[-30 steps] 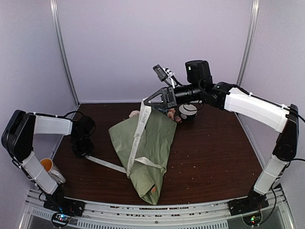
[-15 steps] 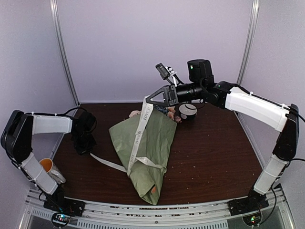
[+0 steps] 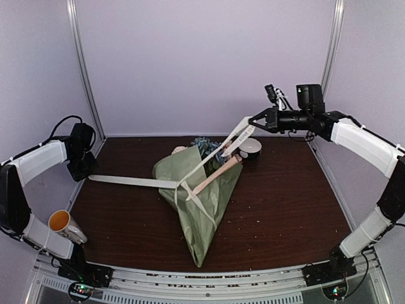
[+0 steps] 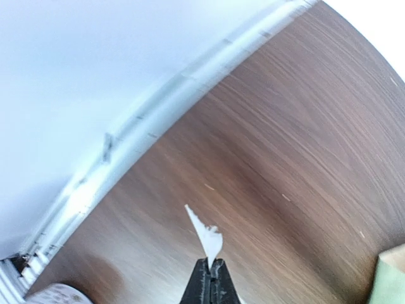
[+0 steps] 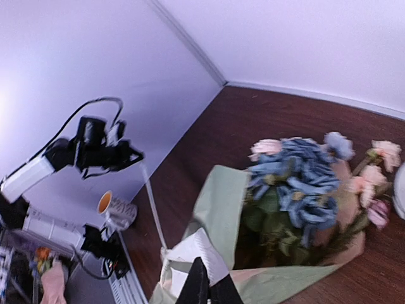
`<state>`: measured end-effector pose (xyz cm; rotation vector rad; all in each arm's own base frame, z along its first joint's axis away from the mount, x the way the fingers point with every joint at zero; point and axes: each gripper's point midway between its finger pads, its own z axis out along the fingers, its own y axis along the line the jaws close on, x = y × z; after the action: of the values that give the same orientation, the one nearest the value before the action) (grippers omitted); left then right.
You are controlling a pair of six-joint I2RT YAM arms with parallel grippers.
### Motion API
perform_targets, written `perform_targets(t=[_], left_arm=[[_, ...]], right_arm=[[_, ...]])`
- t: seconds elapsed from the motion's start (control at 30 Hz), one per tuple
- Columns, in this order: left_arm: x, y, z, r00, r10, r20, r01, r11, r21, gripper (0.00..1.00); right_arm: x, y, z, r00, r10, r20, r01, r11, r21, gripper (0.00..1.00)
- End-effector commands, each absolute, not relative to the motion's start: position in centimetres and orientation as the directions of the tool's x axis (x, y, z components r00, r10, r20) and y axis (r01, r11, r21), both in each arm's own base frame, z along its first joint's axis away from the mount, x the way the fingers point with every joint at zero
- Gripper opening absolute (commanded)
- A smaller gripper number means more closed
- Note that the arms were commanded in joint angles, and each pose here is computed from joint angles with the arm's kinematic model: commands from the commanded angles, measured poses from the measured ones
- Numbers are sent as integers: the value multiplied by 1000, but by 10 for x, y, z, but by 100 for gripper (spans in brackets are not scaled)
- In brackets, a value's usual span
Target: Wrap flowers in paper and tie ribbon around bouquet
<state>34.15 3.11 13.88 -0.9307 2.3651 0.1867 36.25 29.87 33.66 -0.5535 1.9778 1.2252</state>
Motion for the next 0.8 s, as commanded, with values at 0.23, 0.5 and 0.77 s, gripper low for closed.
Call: perform_targets(t=[0.23,0.5,0.77], left_arm=[[315,108,144,-449,-658,-605,-780,619,-93,0],[308,112,129,-450,-681,-578,-786,609,-105,0],[294,134,118,-392,-733,-556,-830,543,-131,0]], right_arm=[[360,203,274,-703,96,-705,-494,648,580,0],[349,153,245,-741,238,-628,-348,664,662,0],[364,77,164,-761,474,-443,9,690,724,0]])
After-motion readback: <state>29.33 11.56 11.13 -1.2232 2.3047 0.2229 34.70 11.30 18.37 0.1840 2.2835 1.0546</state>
